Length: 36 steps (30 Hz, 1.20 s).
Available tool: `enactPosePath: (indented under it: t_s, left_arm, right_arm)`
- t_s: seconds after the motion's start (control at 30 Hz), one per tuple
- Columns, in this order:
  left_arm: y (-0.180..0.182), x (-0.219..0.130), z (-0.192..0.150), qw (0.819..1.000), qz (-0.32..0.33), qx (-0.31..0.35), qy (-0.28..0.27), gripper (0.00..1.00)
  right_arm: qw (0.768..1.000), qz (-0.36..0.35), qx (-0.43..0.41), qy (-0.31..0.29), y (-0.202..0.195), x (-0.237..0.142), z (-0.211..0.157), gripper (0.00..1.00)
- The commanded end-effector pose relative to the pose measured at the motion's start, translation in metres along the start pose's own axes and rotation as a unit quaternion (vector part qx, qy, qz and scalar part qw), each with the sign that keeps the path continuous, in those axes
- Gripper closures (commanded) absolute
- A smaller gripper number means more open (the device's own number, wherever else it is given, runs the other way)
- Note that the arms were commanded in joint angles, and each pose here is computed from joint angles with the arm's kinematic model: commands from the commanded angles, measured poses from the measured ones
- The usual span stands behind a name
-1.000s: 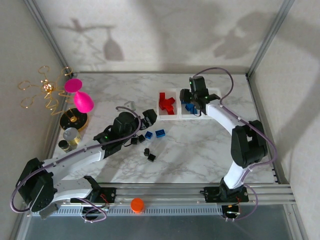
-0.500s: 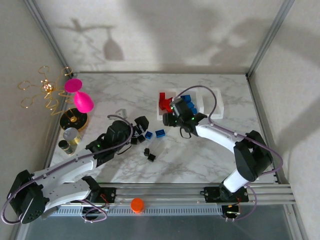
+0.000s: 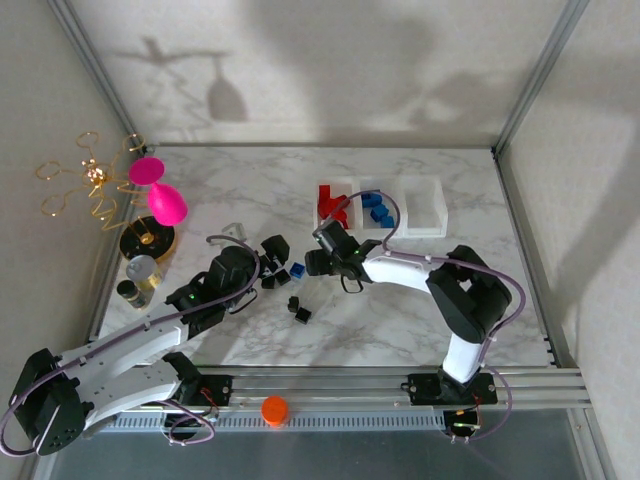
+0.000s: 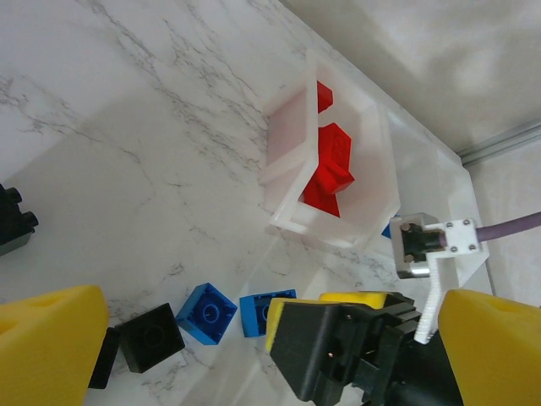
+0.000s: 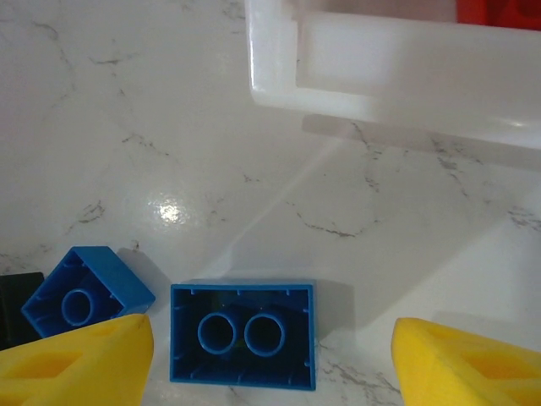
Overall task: Sort the legos into containers by color
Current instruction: Pick up the lego from the center of the table.
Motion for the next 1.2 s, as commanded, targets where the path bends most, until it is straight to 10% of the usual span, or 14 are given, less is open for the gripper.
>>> enactPosePath:
  t_s: [0.0,1.17]
  left_arm:
    - [0.008,-0.001,-0.002,1.0,0.017,0.001,-0.005,0.0]
    - [-0.01,0.004,0.001,1.0,-0.015,0.0,0.011,0.0]
  right_arm:
    - [1.0,0.001,-0.018,-0.007,0.009,0.006,0.006,0.24]
    - [1.0,0.002,-0.02,-0.011,-0.001,-0.017,0.012,0.56]
Point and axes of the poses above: each hand's point on the last joint's axis, 136 mm out from that joint toward the fingers, its own x axis out along the fingers, its own y axis along the line the jaws close on, z = x × y, the point moved 8 cm from there along -x, back along the fingers, and after that the axes turned 3 degrees about -x, right-handed, at the moved point
